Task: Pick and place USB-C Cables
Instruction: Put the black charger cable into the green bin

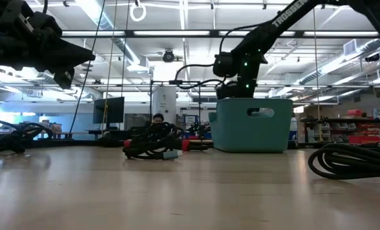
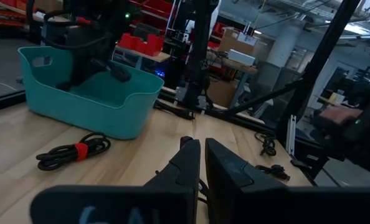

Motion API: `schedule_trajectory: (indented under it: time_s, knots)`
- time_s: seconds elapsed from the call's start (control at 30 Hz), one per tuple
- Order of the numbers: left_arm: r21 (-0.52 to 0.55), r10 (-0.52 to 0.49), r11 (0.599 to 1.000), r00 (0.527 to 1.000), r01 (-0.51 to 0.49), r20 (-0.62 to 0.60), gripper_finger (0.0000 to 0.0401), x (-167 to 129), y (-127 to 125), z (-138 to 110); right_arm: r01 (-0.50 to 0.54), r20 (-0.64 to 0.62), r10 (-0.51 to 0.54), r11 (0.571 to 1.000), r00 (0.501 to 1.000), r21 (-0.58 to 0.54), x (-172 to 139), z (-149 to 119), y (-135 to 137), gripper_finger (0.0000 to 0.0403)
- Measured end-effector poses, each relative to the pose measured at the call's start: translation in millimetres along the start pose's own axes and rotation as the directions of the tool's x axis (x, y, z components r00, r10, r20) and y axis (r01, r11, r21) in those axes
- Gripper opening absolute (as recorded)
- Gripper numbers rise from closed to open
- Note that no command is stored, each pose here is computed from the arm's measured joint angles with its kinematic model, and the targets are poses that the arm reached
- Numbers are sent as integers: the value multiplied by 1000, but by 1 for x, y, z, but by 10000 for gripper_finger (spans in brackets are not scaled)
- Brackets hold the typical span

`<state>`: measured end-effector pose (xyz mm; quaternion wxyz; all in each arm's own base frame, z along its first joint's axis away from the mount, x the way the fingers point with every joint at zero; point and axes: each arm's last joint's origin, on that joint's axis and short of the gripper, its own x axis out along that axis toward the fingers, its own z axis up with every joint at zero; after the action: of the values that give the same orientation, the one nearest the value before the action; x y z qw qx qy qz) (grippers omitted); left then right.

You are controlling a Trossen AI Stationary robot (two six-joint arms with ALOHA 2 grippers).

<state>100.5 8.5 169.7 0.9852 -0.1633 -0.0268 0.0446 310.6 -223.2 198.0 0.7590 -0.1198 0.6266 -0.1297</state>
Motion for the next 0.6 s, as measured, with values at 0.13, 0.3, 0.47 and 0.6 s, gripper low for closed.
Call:
schedule_trajectory:
  time_s: [0.13,0.3,0.47,0.6]
  knots:
    - [0,-1,1000,1000,1,1,34,0,0,0,6,-63,-11,997,998,-74,19,-1,3,61]
    - [0,-1,1000,1000,1,2,38,0,0,0,50,-79,-60,992,995,-117,25,1,3,115]
    - [0,-1,1000,1000,1,2,39,0,0,0,243,-132,-262,959,956,-144,2,6,2,155]
    - [0,-1,1000,1000,1,2,36,0,0,0,393,-100,-400,916,911,-86,-41,13,10,157]
